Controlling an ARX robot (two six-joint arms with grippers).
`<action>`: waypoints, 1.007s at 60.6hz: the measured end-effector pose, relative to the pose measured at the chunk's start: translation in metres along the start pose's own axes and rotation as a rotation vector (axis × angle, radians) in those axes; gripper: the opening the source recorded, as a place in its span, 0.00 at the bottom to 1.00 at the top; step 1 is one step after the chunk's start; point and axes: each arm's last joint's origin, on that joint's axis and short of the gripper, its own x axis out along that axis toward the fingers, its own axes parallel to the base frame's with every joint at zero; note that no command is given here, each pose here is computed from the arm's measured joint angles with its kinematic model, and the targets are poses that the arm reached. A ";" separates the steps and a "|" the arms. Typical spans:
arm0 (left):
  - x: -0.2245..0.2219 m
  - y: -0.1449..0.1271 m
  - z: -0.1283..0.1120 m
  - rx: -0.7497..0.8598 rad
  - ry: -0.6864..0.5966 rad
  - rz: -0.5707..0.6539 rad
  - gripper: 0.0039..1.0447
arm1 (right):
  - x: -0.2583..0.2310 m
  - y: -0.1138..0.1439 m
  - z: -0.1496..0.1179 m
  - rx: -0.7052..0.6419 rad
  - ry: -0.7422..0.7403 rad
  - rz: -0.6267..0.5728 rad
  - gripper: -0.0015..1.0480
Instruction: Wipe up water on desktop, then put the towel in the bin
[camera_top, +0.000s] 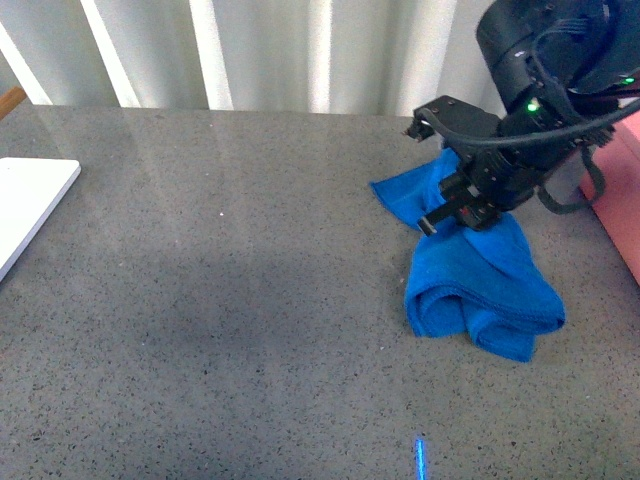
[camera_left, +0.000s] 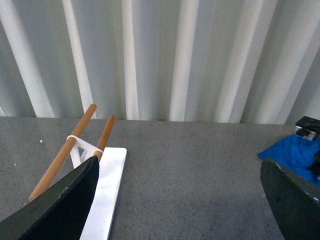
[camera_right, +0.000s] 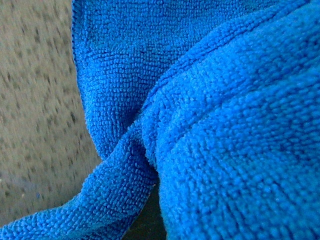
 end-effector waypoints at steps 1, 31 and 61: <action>0.000 0.000 0.000 0.000 0.000 0.000 0.94 | 0.001 0.004 0.003 -0.005 -0.010 0.017 0.05; 0.000 0.000 0.000 0.000 0.000 0.000 0.94 | -0.047 0.085 -0.036 -0.069 -0.024 0.189 0.05; 0.000 0.000 0.000 0.000 0.000 0.000 0.94 | -0.288 -0.010 0.001 0.005 -0.540 -0.402 0.05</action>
